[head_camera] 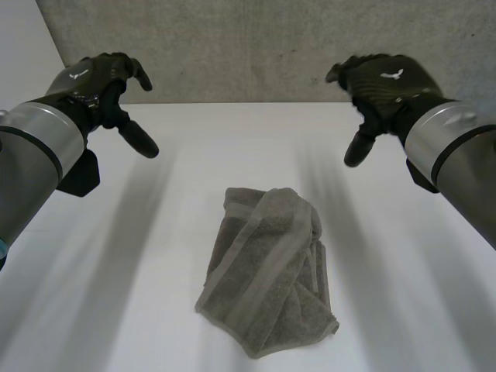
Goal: Fold the towel.
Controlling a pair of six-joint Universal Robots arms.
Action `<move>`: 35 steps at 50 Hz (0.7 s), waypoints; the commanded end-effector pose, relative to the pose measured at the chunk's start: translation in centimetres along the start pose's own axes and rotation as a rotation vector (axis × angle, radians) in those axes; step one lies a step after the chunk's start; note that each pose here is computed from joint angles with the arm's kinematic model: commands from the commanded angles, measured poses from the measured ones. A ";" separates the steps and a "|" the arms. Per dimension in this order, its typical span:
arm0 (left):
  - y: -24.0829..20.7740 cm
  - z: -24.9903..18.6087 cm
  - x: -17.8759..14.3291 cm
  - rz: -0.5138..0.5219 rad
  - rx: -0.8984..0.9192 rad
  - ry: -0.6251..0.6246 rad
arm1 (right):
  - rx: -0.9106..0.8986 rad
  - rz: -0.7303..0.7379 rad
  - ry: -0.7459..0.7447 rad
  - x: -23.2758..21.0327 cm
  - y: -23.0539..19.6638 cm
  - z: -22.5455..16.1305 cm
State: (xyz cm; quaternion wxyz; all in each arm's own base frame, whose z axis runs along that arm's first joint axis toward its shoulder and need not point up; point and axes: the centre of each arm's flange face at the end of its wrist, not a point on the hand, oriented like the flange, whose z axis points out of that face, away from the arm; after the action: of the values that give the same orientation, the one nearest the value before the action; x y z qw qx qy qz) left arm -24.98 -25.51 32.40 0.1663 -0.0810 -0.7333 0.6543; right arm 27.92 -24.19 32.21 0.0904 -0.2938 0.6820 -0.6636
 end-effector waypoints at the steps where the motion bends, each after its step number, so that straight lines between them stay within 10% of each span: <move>1: 1.0 0.3 -0.1 0.020 -0.063 -0.006 | -0.079 -0.300 -0.313 -4.2 3.0 -2.3; 19: 9.0 3.3 0.8 0.178 -0.278 0.099 | -0.016 -0.565 -0.609 -15.7 12.2 -4.0; 35: 11.8 3.1 2.5 0.165 -0.319 0.255 | -0.052 -0.380 -0.231 -8.6 11.3 3.1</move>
State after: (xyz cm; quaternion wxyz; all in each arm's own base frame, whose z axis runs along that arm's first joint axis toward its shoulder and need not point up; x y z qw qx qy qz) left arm -29.19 -26.14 21.47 0.1807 -0.2412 -0.7964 0.5243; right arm 35.22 -17.55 15.98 0.0446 -0.6078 0.5611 -0.5601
